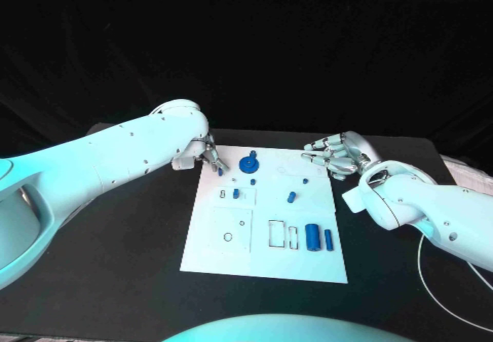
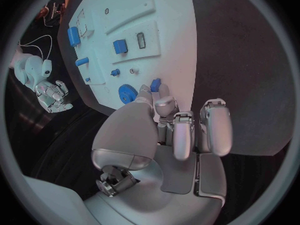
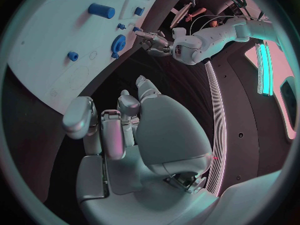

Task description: Assemble the parts on the task board

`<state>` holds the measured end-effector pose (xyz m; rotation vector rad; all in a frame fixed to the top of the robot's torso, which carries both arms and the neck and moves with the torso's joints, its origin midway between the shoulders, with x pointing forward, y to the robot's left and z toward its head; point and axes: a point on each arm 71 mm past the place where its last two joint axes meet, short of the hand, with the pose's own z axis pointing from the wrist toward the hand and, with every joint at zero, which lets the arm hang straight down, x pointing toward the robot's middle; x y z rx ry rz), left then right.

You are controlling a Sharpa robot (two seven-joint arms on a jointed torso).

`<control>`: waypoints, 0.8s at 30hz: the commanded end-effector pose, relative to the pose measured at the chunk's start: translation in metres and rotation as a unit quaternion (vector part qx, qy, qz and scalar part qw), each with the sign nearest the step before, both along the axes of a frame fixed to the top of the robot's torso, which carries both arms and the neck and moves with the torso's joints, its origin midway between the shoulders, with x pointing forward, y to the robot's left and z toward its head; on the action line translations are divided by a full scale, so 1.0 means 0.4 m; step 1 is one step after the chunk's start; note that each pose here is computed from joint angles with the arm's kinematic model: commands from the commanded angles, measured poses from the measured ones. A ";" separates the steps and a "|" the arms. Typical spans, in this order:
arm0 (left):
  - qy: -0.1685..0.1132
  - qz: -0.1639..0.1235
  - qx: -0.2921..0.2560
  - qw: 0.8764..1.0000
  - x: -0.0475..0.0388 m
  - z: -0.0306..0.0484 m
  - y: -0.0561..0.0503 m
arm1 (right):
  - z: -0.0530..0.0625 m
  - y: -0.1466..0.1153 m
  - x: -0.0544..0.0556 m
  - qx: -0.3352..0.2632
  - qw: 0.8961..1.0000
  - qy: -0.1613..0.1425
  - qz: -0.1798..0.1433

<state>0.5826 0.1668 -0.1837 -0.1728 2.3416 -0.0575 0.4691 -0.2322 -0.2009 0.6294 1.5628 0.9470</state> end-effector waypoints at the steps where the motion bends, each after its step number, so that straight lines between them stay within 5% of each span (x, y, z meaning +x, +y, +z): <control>1: 0.010 -0.005 0.001 1.000 -0.001 -0.003 -0.002 | -0.001 0.004 -0.002 -0.001 1.000 0.001 0.008; 24: 0.020 0.007 -0.040 0.999 -0.003 -0.010 -0.009 | -0.002 0.006 -0.002 -0.001 1.000 0.002 0.010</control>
